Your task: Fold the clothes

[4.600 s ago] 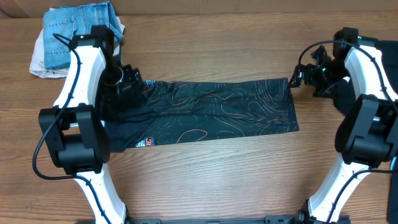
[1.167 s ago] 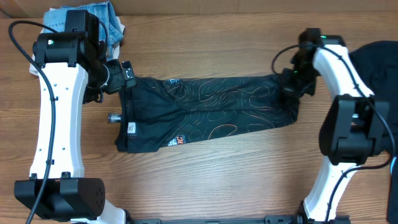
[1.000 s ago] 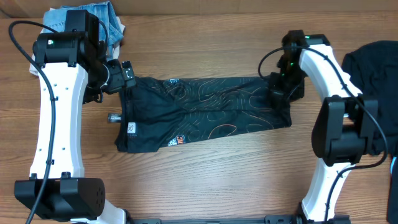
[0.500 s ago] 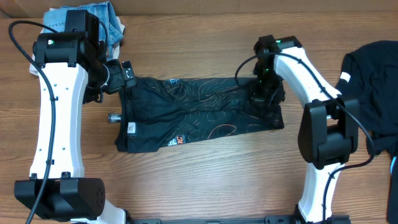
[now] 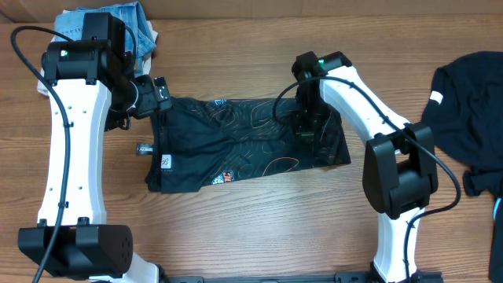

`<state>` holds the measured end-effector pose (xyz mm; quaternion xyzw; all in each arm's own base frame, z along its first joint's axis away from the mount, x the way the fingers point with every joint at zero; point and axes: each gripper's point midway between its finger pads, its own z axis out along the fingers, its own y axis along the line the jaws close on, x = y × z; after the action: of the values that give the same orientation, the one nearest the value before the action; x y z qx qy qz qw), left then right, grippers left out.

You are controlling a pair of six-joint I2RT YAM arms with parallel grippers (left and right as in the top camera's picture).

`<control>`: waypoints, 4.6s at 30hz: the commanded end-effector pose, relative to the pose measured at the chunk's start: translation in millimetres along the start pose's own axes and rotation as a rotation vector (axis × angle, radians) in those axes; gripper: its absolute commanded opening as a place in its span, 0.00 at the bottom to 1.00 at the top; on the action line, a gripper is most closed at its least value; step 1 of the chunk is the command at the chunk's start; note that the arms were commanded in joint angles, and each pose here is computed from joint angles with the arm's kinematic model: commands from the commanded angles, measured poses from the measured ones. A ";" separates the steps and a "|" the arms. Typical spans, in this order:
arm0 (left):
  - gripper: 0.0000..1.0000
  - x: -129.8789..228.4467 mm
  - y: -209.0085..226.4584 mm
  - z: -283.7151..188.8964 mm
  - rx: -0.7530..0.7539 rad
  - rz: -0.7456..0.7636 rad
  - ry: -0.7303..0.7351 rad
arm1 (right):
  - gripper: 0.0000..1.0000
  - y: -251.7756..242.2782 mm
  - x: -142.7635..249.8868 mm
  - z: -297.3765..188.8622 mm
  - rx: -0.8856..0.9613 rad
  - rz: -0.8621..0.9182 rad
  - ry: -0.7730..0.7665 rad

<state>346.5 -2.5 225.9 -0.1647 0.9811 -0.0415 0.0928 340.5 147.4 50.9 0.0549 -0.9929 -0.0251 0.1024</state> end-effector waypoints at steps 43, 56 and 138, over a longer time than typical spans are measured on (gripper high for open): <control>1.00 0.2 0.9 -5.7 -0.005 -0.002 -0.013 | 0.54 -24.9 -56.9 -3.0 -0.082 0.065 -0.196; 1.00 0.4 1.0 -5.7 -0.006 -0.002 -0.012 | 0.04 0.9 -66.8 1.6 -0.229 0.048 -0.228; 1.00 -1.7 0.4 -5.6 -0.003 -0.001 -0.020 | 0.04 -94.2 -40.3 -23.2 -0.185 0.138 -0.273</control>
<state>344.9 -2.5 225.6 -0.1648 0.9814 -0.0410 0.0896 384.1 51.5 29.8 -0.0315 -0.9871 -0.1561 0.0165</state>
